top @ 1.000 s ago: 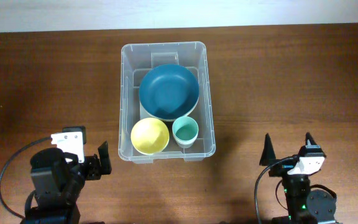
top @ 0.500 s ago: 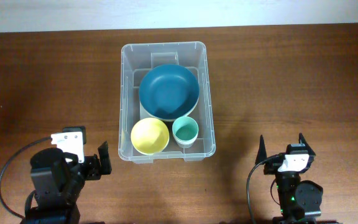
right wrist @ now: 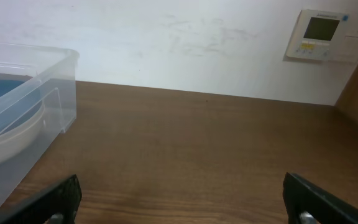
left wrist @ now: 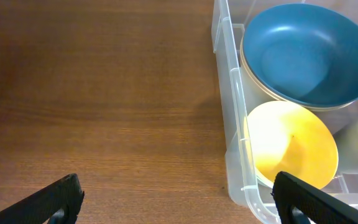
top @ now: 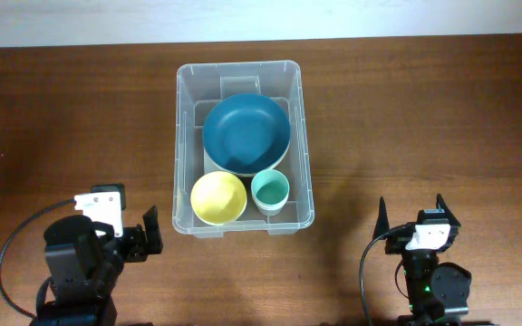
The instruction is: Pack container
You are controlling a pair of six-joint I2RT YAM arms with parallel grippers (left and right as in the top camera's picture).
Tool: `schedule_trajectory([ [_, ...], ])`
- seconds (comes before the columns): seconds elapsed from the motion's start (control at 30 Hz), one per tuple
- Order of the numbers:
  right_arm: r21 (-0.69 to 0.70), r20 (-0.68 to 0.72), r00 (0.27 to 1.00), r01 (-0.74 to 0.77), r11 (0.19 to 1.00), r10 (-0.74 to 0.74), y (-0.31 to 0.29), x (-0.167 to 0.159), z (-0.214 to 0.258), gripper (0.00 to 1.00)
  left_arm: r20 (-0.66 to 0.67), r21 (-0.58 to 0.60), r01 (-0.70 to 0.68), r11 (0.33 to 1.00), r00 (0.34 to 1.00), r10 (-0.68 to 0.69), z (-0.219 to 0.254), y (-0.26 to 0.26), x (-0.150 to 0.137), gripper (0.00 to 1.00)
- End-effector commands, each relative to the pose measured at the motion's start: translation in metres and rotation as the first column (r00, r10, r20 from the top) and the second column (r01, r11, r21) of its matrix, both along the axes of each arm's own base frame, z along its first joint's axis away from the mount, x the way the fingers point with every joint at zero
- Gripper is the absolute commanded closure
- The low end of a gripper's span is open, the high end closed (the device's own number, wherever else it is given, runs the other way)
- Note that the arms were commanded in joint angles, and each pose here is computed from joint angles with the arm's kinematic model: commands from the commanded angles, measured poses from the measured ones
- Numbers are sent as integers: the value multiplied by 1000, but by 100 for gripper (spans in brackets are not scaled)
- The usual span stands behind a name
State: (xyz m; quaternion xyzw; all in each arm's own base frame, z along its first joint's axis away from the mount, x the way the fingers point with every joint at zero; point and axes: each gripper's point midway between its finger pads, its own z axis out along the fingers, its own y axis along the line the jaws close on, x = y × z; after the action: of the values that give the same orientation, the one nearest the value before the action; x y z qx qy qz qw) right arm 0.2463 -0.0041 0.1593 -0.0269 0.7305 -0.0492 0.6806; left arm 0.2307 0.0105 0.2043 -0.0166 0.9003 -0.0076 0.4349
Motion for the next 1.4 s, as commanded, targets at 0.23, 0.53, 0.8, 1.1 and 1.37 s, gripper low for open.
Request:
schedule_trajectory([
  [0.23, 0, -5, 1000, 5, 1000, -5, -1, 0, -2, 1, 2, -17, 5, 1000, 1000, -5, -1, -2, -1, 1],
  [0.53, 0, -5, 1000, 5, 1000, -5, -1, 0, -3, 1, 2, -17, 5, 1000, 1000, -5, -1, -2, -1, 1],
  [0.8, 0, -5, 1000, 5, 1000, -5, -1, 0, -3, 1, -19, -19, 41, 999, 999, -41, -8, -11, -4, 1],
  [1.1, 0, -5, 1000, 5, 1000, -5, -1, 0, -3, 1, 121, -25, 83, 996, 989, -80, -56, -19, -1, 1],
  [1.37, 0, -5, 1000, 5, 1000, -5, -1, 0, -2, 1, 412, 20, 96, 995, 906, -96, -45, -20, 20, 1],
])
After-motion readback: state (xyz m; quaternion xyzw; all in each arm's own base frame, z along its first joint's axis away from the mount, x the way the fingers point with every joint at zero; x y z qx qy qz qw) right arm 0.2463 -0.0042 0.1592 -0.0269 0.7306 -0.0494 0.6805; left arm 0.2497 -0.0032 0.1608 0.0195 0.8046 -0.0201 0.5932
